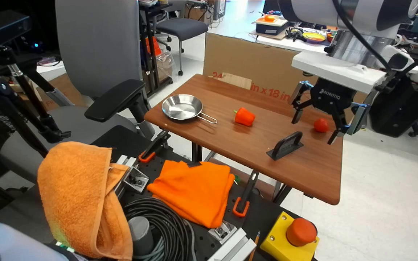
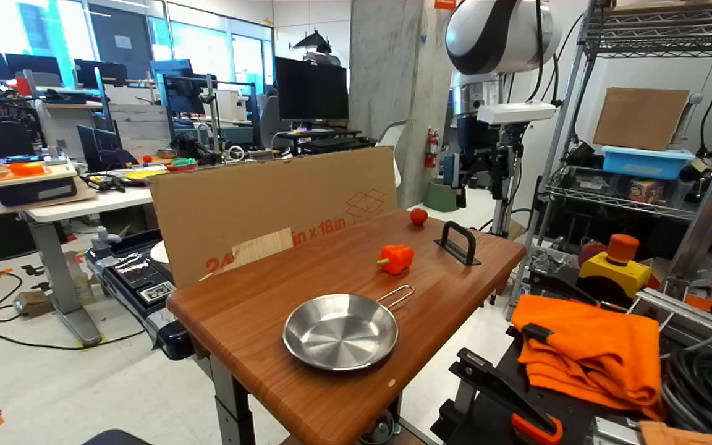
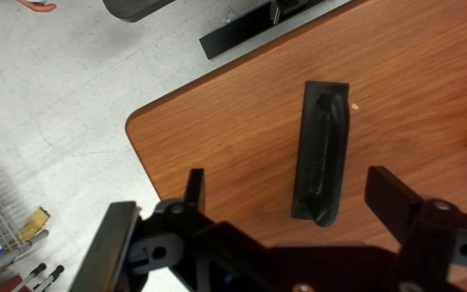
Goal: Pick up the black object from the table and put it back on the table.
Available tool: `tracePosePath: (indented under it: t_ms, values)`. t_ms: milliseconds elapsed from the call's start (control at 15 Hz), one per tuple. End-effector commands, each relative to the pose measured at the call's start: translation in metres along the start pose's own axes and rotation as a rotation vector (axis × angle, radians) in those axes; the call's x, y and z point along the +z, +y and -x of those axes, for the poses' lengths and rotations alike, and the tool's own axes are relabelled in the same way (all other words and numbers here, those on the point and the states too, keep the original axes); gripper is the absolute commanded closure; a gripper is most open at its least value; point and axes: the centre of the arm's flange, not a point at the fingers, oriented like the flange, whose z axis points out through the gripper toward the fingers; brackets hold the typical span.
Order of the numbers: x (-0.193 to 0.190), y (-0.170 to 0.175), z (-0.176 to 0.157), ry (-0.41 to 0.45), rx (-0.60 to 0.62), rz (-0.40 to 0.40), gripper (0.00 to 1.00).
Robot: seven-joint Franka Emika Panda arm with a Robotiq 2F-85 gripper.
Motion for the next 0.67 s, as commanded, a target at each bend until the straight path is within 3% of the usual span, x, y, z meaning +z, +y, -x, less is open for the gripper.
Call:
tracePosePath:
  t_ms: [0, 67, 600]
  values:
    - [-0.002, -0.008, -0.012, -0.005, -0.009, 0.036, 0.00]
    - [0.000, -0.012, -0.012, -0.012, -0.036, -0.004, 0.00]
    - [0.029, -0.034, -0.015, -0.067, -0.062, -0.011, 0.00]
